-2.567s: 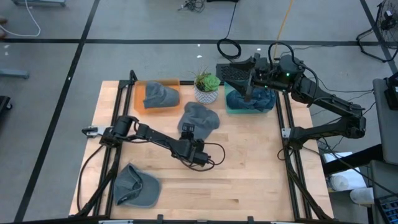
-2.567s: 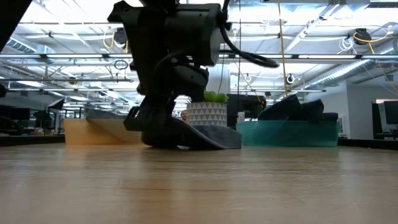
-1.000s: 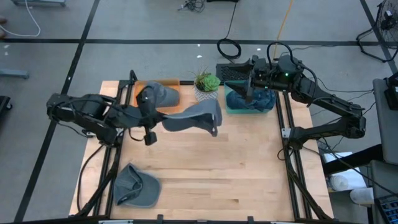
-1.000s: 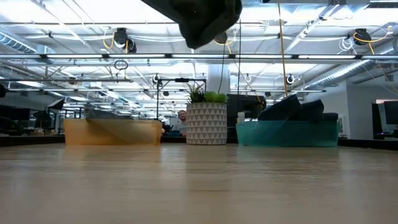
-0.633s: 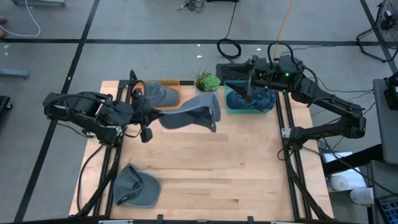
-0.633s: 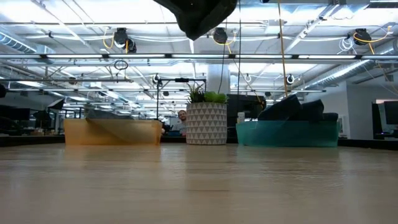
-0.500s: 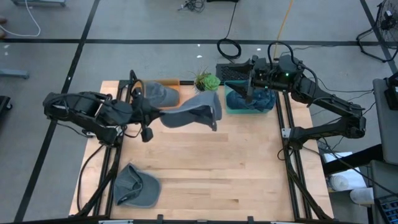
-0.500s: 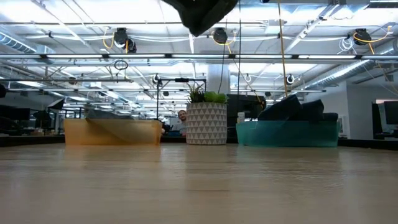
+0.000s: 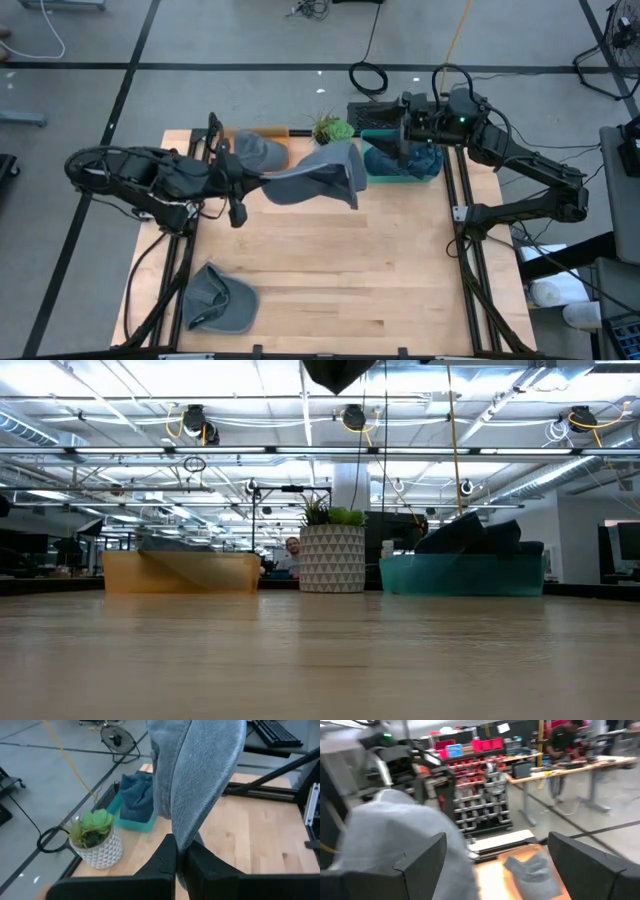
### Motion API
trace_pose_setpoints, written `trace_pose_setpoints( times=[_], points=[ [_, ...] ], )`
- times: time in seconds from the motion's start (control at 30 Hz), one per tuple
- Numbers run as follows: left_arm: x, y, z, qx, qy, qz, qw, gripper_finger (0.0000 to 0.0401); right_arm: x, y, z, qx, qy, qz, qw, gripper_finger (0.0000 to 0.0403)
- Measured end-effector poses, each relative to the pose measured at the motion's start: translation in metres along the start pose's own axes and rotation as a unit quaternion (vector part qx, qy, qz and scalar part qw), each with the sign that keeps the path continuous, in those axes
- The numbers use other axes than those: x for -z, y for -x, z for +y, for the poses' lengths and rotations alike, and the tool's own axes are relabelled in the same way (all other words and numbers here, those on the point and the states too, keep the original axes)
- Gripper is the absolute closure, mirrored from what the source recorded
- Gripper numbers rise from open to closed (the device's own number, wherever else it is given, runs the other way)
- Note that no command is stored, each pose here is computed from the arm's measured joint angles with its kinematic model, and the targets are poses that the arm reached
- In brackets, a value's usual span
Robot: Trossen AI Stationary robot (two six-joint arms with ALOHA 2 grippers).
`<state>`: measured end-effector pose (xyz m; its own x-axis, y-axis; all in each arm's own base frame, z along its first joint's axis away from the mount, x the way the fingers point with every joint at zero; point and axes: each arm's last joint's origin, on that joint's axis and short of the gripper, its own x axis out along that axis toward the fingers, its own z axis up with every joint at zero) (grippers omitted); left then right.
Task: Pick & Place hat
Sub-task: Put the top gray cap into the orange bin
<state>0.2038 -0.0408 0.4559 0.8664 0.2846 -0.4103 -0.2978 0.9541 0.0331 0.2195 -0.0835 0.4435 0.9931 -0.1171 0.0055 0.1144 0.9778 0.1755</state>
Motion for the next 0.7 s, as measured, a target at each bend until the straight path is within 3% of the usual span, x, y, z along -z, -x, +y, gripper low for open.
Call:
trace_pose_setpoints(
  times=[0.33,0.5,0.7],
  points=[
    [-0.015,-0.001,0.003,-0.001,0.008,-0.068,0.998,0.0391,0.001,0.001,0.008,-0.130,-0.009,0.022,0.991,0.0069],
    [-0.025,-0.003,0.009,-0.024,0.022,-0.106,0.994,0.0391,0.000,0.001,0.008,-0.134,-0.005,0.019,0.991,0.0069],
    [-0.033,-0.013,0.016,-0.045,0.047,-0.133,0.989,0.0391,-0.008,-0.006,0.015,-0.123,-0.006,-0.036,0.992,0.0069]
  ],
)
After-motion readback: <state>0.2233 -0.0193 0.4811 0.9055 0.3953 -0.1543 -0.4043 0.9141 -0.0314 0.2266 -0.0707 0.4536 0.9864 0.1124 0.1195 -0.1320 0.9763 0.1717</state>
